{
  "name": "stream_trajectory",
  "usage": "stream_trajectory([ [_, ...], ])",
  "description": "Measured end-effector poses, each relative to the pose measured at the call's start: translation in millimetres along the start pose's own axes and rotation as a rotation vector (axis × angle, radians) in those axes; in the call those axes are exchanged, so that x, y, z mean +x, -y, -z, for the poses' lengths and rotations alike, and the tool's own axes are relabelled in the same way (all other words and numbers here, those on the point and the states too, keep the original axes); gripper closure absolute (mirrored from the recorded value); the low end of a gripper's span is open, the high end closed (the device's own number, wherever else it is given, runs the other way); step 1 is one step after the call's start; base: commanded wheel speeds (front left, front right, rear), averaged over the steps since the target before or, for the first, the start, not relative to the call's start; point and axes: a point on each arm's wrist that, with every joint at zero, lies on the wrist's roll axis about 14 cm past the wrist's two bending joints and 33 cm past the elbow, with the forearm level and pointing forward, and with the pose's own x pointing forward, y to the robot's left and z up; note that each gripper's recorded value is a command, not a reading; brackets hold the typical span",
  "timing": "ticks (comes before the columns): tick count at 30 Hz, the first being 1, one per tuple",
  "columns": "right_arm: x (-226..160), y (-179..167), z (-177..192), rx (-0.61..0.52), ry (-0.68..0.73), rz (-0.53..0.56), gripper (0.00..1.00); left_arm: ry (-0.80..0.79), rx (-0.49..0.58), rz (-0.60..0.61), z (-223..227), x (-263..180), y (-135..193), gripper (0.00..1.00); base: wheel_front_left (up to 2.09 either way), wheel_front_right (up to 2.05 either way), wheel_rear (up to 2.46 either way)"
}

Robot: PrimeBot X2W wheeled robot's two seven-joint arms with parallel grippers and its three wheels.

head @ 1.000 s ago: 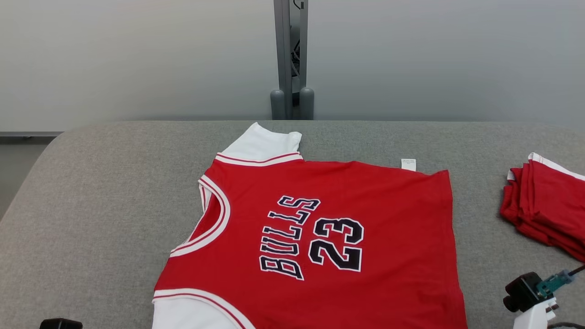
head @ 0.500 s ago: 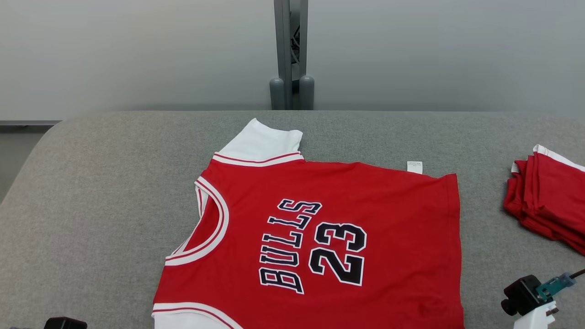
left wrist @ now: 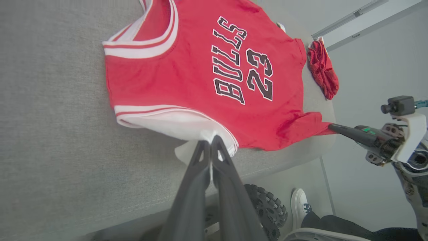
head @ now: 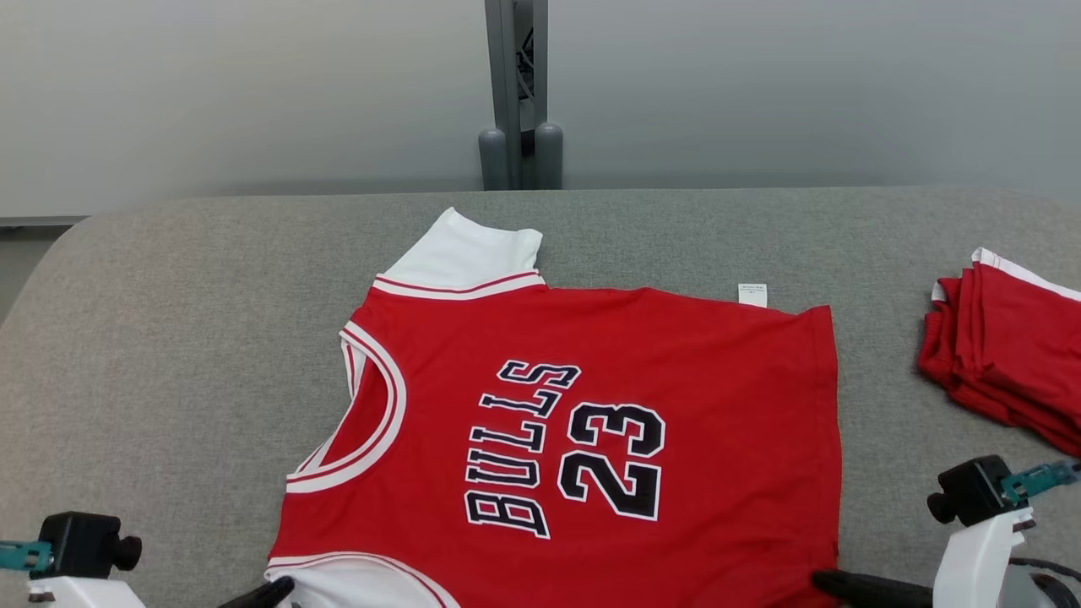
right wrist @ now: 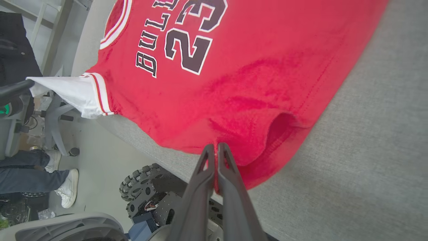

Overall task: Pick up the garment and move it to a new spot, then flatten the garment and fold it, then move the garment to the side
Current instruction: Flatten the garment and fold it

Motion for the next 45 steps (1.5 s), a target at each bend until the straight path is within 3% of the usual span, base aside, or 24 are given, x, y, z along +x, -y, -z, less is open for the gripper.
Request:
stream_trajectory([
  [6,4.8,4.5,-15.3,0.052,0.05,0.007,1.0,0.046,-0.029,0.022,-19.7,9.7,3.9,1.0,0.0,0.0,0.0],
  [23,17.2,21.4,-36.0,0.101,0.126,0.058,1.0,0.176,-0.076,-0.061,-59.0,37.5,-13.4,1.0,0.0,0.0,0.0],
  [45,37.9,47.1,-52.8,0.075,0.169,0.132,1.0,0.238,-0.08,-0.146,-83.6,73.6,-37.1,1.0,0.0,0.0,0.0],
])
